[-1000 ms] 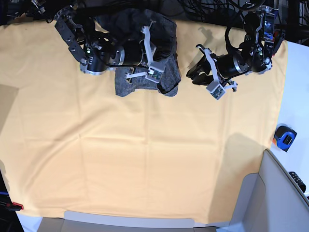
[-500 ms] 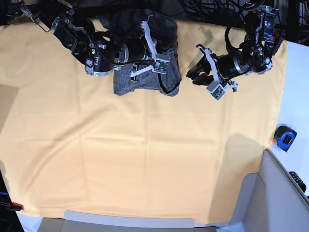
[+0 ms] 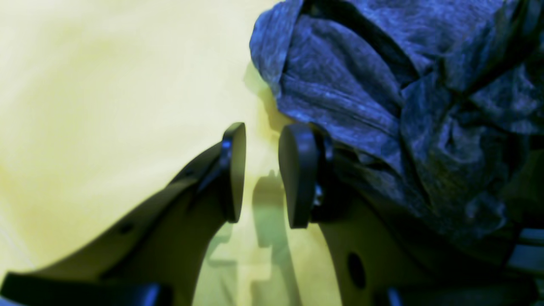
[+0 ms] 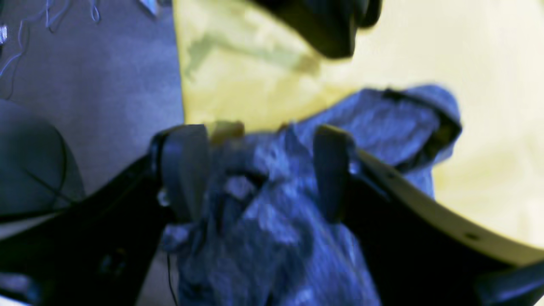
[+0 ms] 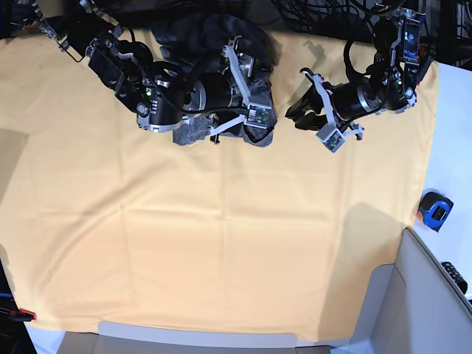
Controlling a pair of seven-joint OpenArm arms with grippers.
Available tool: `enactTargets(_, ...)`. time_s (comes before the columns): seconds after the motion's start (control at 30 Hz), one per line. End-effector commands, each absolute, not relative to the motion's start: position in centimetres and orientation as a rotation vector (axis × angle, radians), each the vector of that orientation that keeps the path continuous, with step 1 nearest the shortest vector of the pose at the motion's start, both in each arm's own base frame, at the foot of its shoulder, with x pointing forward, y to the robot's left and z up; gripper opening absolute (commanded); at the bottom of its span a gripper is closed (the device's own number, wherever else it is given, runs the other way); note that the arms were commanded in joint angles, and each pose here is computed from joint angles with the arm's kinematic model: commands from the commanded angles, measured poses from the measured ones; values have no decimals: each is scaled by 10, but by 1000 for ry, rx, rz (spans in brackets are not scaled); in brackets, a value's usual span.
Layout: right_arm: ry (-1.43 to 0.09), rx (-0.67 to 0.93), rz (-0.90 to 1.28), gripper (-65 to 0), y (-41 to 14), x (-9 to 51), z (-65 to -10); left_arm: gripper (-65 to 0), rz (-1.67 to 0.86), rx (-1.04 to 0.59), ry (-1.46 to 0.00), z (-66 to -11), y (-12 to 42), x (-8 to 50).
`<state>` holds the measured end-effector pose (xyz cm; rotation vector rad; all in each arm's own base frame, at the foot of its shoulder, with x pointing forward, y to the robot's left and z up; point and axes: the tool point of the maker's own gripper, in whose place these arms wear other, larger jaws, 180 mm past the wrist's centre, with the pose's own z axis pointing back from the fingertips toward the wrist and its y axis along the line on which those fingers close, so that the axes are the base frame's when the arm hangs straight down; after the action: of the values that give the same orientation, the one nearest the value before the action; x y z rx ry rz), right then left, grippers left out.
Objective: Fold the T-shirt properly
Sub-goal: 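Grasp the bundle with both grippers and lift it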
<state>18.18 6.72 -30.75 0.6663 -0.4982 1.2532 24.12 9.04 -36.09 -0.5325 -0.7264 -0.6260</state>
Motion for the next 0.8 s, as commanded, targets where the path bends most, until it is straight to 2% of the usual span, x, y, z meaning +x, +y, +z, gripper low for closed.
enactTargets(0.0,-548,701,1264,-232,76,184,-293,-496,-631,-538,-778,-347,90,250)
enactTargets(0.2,-652,720,1190,-222,81,208,-274,-496,-650,-529,-820,-335,89,259)
enactTargets(0.3,-747,668,1026,-222,55,247,-267,-499,-656,-489,-900,-310,96,267)
enactTargets(0.43,-765,615,733,-239,10,280,-277,-525,-710,-465,-998,-276,89,269)
enactTargets(0.57,-745,592,560,-389,-14,287,-291,-578,-766,-509,-981,-276,67,259)
enactTargets(0.67,-722,578,509,-491,-26,283,-301,-622,-879,-575,-891,-290,32,241)
enactTargets(0.77,-683,544,505,-567,-40,275,-314,-644,-1036,-552,-771,-301,10,231)
